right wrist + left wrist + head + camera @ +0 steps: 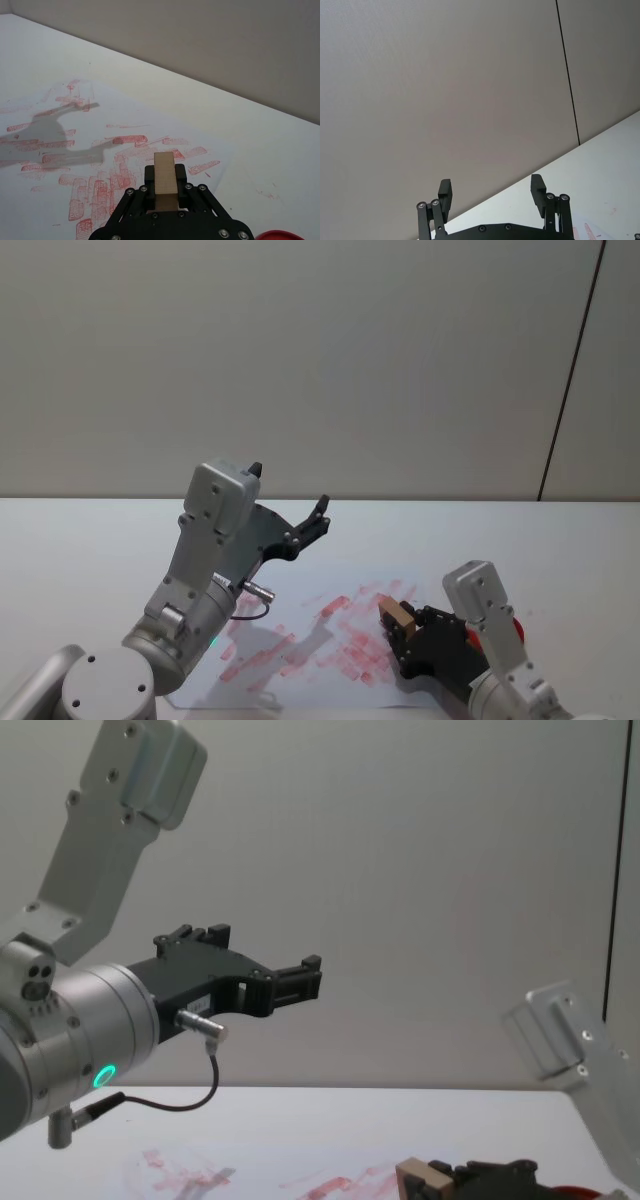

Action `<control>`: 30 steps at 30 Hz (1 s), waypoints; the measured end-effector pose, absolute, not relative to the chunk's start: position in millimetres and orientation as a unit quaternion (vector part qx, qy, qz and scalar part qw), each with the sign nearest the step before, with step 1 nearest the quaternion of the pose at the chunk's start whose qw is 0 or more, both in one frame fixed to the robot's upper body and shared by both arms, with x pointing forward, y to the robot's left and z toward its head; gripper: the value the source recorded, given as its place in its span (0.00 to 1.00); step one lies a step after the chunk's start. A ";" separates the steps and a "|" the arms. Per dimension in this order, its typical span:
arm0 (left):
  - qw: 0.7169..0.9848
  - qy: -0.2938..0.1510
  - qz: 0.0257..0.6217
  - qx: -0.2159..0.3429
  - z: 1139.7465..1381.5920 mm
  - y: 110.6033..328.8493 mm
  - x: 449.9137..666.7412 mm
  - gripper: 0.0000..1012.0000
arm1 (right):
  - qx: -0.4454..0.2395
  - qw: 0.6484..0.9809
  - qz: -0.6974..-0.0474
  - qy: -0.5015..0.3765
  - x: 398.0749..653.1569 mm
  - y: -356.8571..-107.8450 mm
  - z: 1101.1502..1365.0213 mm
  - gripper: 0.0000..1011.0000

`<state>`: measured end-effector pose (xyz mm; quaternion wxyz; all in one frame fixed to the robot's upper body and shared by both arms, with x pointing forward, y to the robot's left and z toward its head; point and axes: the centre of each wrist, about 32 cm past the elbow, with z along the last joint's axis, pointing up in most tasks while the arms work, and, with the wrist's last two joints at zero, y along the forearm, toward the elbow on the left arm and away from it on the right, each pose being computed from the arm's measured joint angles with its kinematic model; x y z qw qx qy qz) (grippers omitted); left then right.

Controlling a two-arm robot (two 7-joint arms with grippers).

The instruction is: Use the one hand to pick up the stamp and affix it onto the A4 paper.

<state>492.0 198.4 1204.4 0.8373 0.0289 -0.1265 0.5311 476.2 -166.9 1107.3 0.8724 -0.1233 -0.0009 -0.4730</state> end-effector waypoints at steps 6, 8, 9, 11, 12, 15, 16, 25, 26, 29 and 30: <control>0.837 -0.126 0.531 0.029 1204.4 198.4 492.0 0.99 | -0.130 0.872 -0.472 0.006 479.0 -165.0 1105.0 0.21; 0.837 -0.126 0.531 0.029 1204.4 198.4 492.0 0.99 | -0.131 0.872 -0.471 0.007 479.6 -164.6 1104.8 0.21; 0.837 -0.126 0.531 0.029 1204.4 198.4 492.0 0.99 | -0.131 0.872 -0.471 0.008 479.9 -164.5 1104.7 0.21; 0.837 -0.126 0.531 0.029 1204.4 198.4 492.0 0.99 | -0.134 0.872 -0.470 0.011 480.7 -164.1 1104.7 0.21; 0.837 -0.126 0.531 0.029 1204.4 198.4 492.0 0.99 | -0.135 0.872 -0.470 0.013 481.2 -163.8 1104.7 0.21; 0.837 -0.126 0.531 0.029 1204.4 198.4 492.0 0.99 | -0.138 0.872 -0.469 0.017 482.1 -163.2 1105.1 0.21; 0.837 -0.126 0.531 0.029 1204.4 198.4 492.0 0.99 | -0.138 0.872 -0.469 0.017 482.2 -163.1 1105.1 0.21; 0.837 -0.126 0.531 0.029 1204.4 198.4 492.0 0.99 | -0.145 0.872 -0.467 0.024 482.4 -161.8 1106.9 0.21; 0.837 -0.126 0.531 0.029 1204.4 198.4 492.0 0.99 | -0.145 0.872 -0.467 0.023 482.2 -161.8 1107.2 0.21; 0.837 -0.126 0.531 0.029 1204.4 198.4 492.0 0.99 | -0.144 0.873 -0.466 0.022 480.9 -161.9 1108.1 0.21; 0.837 -0.126 0.531 0.029 1204.4 198.4 492.0 0.99 | -0.143 0.873 -0.466 0.022 480.1 -161.9 1108.3 0.21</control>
